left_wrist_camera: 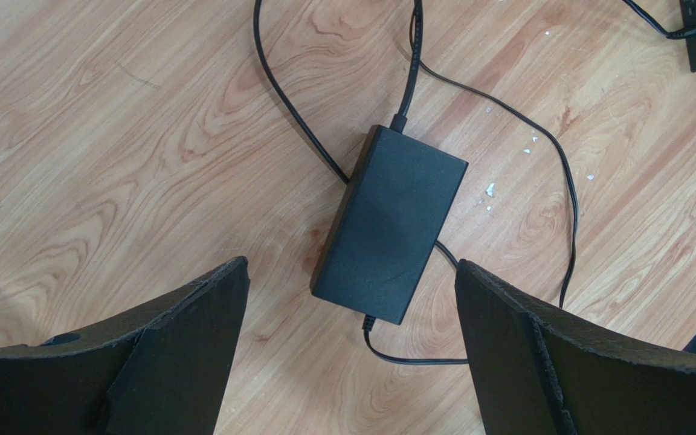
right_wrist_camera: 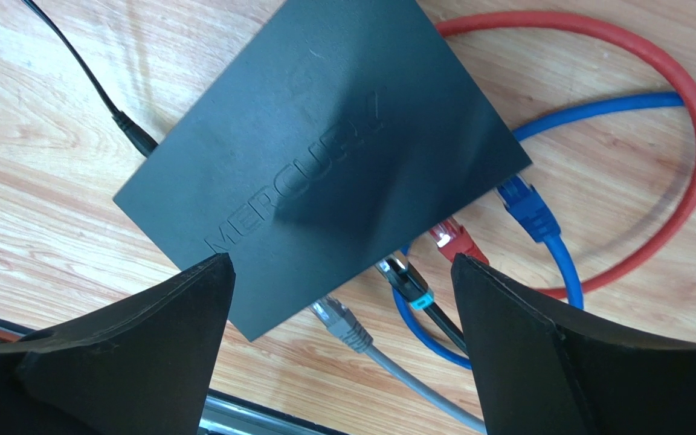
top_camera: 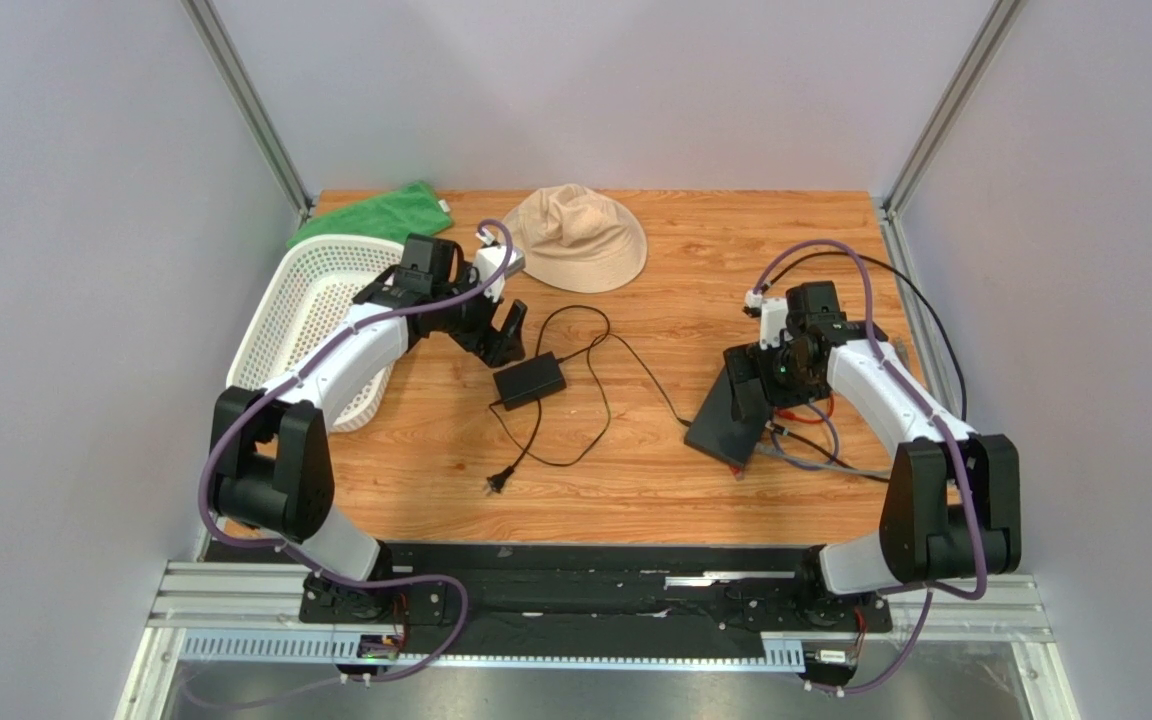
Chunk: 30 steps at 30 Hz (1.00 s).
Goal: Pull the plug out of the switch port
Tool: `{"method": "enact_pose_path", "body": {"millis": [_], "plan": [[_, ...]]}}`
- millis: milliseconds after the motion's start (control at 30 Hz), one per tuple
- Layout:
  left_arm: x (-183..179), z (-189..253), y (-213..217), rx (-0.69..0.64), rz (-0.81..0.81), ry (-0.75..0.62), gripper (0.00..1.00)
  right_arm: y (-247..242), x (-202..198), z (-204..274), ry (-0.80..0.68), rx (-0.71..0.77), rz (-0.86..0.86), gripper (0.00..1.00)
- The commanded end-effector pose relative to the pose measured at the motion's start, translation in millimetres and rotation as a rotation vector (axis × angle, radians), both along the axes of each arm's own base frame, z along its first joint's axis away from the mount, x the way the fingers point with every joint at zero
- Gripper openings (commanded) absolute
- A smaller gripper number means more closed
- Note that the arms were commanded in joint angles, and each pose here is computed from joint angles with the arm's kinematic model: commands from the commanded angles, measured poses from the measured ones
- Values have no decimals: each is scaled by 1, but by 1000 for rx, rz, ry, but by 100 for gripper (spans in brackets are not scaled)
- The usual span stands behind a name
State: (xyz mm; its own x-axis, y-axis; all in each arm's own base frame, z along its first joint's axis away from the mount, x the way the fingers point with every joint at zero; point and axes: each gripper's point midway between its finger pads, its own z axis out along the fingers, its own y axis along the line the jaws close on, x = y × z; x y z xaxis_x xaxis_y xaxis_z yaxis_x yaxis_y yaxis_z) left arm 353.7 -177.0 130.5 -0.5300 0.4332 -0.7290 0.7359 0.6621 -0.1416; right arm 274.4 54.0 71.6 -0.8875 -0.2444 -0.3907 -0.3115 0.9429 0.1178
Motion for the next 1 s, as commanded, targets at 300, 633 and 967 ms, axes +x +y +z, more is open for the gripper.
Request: {"method": "enact_pose_path", "body": {"millis": [300, 633, 967], "plan": [[2, 3, -8, -35, 20, 85, 93, 14, 35, 8, -35, 71, 6, 93], [8, 30, -10, -60, 25, 42, 93, -4, 47, 14, -70, -3, -137, 96], [23, 41, -12, -57, 35, 7, 93, -11, 45, 10, -45, -12, -192, 95]]}}
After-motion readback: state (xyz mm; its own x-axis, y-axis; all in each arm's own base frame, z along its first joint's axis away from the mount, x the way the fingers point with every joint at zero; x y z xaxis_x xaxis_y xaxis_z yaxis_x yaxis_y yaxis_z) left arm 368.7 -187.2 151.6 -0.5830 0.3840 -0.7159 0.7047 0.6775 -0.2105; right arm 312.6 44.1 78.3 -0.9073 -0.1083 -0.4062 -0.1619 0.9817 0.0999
